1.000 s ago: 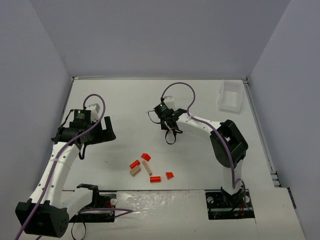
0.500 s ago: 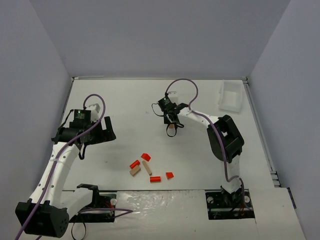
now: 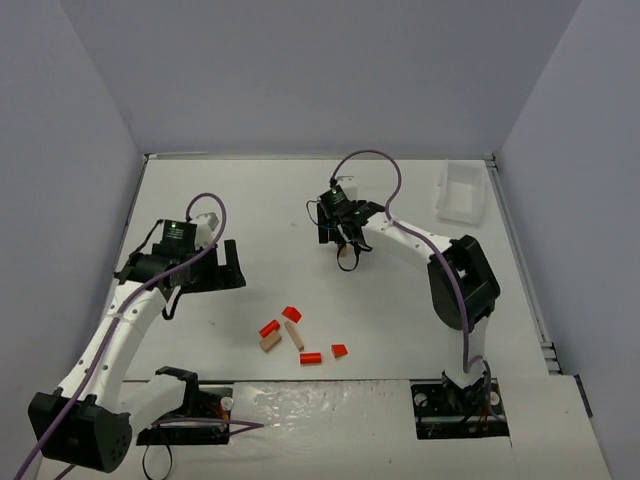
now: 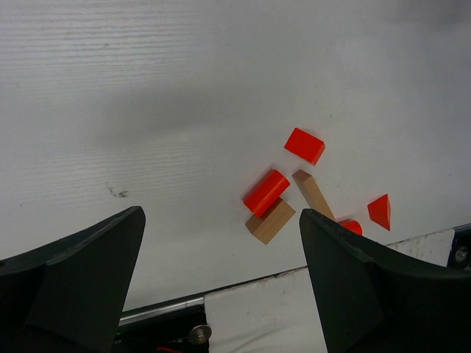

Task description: Build the wood block tower

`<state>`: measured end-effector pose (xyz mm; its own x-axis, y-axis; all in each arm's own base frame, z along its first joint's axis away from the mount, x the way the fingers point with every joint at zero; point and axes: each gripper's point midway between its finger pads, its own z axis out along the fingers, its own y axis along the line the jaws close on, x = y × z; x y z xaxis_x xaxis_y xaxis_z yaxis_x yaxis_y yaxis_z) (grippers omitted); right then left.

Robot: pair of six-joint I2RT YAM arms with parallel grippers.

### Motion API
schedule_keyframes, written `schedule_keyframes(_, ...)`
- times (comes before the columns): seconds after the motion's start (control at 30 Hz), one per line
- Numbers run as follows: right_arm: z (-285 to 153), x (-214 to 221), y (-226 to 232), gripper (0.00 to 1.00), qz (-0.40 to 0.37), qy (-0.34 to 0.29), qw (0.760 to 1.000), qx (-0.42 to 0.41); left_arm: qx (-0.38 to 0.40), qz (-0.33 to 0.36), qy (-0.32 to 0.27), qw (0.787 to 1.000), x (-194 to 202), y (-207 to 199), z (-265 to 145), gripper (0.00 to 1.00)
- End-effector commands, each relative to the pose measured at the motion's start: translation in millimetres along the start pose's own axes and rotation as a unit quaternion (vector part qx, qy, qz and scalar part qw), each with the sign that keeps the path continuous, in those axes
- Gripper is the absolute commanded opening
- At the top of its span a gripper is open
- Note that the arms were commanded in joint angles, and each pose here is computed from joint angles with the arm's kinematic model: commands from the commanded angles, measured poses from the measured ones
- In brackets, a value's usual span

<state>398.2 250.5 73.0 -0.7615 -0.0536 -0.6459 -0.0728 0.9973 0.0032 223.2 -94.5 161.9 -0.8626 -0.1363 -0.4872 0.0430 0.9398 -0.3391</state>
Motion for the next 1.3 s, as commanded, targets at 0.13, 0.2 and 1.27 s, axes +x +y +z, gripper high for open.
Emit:
schedule_keyframes(0.13, -92.9, -61.3, -25.3, 0.69, 0.021, -0.104, 0.993, -0.042, 0.027, 0.067, 0.083, 0.994, 40.8, -39.5, 25.7, 0.75)
schedule_keyframes(0.2, -102.6, -64.8, -39.4, 0.69, 0.03, -0.116, 0.992, -0.033, 0.031, 0.08, 0.111, 0.99, 56.9, -46.9, 31.4, 0.71)
schedule_keyframes(1.27, -107.4, -44.2, -104.4, 0.69, 0.041, -0.108, 0.993, 0.0, -0.072, 0.141, 0.226, 0.961, 135.7, -40.8, 69.4, 0.57)
